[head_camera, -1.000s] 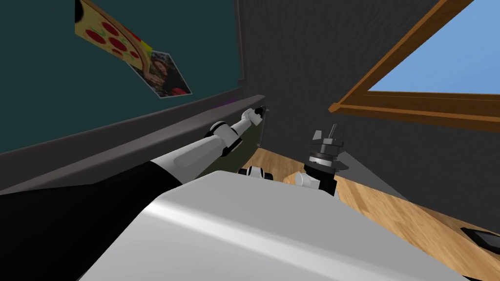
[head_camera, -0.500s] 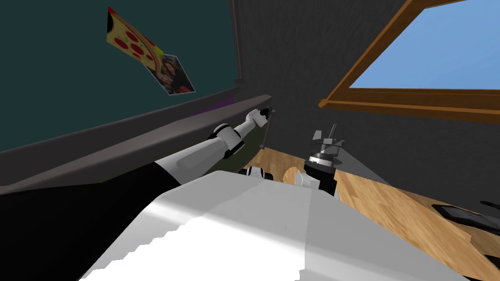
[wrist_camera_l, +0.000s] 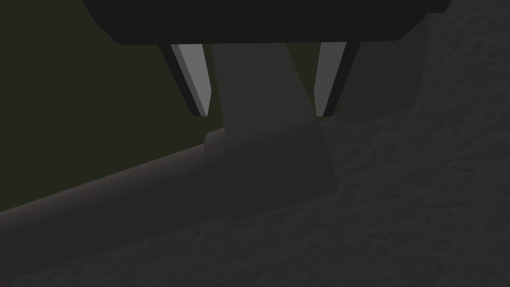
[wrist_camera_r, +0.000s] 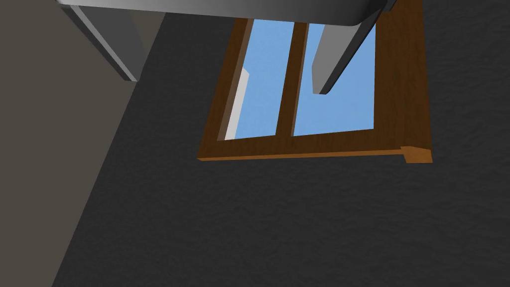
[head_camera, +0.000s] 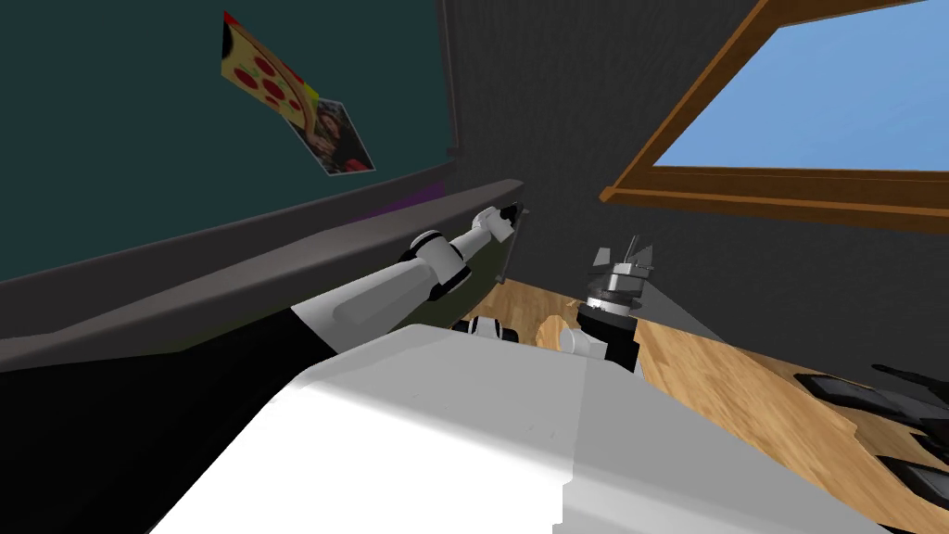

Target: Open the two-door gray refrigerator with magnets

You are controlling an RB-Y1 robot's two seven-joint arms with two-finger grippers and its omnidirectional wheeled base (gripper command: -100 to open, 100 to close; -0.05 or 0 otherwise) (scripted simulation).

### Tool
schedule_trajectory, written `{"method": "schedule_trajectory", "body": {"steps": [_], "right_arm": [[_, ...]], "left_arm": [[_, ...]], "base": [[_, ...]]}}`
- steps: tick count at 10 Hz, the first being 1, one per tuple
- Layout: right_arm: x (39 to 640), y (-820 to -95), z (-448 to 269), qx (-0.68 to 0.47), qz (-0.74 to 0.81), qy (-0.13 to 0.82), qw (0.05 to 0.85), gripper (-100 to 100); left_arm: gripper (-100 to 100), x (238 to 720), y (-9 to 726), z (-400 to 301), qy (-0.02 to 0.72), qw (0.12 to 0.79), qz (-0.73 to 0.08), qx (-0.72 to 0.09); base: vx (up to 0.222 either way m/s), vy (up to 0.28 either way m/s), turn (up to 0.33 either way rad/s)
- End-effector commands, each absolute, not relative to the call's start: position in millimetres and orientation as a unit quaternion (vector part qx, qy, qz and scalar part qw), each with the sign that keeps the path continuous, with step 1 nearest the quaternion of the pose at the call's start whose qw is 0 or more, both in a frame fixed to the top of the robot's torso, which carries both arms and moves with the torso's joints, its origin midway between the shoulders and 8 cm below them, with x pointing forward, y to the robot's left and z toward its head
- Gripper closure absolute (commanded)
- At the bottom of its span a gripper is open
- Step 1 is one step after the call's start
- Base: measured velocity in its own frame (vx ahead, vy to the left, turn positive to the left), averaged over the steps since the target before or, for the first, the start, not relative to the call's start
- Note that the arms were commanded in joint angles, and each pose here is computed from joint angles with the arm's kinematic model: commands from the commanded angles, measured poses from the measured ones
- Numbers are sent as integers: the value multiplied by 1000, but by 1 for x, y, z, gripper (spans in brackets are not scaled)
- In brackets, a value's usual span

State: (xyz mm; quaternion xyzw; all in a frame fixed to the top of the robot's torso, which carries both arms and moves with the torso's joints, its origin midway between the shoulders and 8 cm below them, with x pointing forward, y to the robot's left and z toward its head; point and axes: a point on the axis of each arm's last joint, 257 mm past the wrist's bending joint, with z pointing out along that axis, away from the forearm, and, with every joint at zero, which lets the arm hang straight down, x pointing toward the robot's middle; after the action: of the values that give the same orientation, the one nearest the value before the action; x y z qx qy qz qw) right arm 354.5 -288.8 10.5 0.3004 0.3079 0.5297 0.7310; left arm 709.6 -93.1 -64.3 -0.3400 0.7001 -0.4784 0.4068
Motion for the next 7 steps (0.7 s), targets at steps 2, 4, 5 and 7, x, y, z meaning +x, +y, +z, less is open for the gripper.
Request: {"method": "schedule_trajectory", "body": {"steps": [2,4,5,7], "right_arm": [[354,-289,11,300,530,308,731,0],[355,-289,11,300,530,308,731,0],[355,-289,11,300,530,308,731,0],[355,-289,11,300,530,308,731,0]], "left_arm": [[100,697,-115,-65,707,396,-486,-327],[100,694,-122,-63,709,394,-489,-322],[100,694,-122,-63,709,394,-489,-322],[100,687,-135,-60,711,390,-495,-312]], "base": [[-125,13,-164],[-201,32,-196],[-126,-6,-67],[-188,-11,-188]]}}
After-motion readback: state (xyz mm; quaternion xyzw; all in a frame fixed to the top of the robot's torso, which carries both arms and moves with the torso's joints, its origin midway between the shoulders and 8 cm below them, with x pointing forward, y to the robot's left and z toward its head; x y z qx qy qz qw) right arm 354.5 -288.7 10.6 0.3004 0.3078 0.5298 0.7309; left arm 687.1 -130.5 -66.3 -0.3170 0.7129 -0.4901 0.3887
